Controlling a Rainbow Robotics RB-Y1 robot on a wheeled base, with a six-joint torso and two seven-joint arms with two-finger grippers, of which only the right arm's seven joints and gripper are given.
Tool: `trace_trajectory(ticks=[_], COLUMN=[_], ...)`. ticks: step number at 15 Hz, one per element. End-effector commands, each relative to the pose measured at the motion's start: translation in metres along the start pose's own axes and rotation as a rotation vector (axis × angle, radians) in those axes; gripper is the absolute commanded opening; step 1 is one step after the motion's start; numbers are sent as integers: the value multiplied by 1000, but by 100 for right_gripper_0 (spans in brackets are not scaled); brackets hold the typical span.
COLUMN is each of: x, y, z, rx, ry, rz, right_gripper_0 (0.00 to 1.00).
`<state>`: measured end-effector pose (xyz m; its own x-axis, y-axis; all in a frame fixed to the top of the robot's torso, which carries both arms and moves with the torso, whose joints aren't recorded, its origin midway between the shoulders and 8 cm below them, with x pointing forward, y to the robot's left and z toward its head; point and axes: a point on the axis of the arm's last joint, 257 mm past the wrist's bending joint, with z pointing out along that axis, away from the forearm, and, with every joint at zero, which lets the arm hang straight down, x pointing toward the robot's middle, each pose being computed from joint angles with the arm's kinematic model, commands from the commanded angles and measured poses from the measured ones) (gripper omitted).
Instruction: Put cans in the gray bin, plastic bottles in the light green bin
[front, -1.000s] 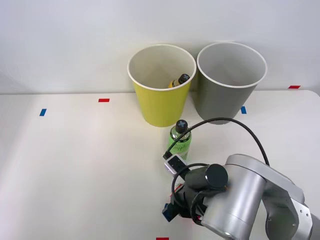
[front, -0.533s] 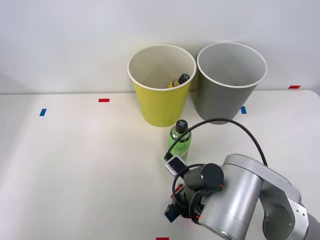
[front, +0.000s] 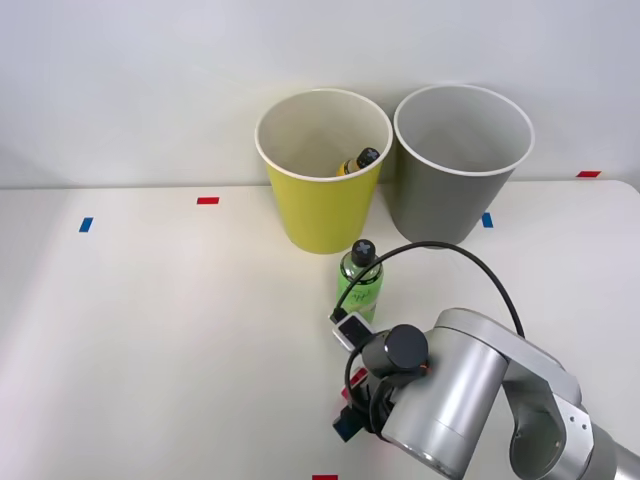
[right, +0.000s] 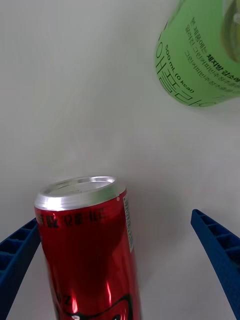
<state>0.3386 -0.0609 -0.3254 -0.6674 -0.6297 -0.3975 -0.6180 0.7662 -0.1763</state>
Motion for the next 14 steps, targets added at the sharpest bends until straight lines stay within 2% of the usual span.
trace_trajectory(ticks=[1,3,4,5,9,14], x=[1,2,3,3,4,10], y=[1,0,-1,-1,-1,-2], z=[1,0,1,1,1,-5], rx=[-7,-4,-3,-3,-5,-7], ry=[4,6,7,8,9,1], rz=[-16,-28,-36,-42,-54,-62], right_gripper_0=[100,50,20,14,13,6])
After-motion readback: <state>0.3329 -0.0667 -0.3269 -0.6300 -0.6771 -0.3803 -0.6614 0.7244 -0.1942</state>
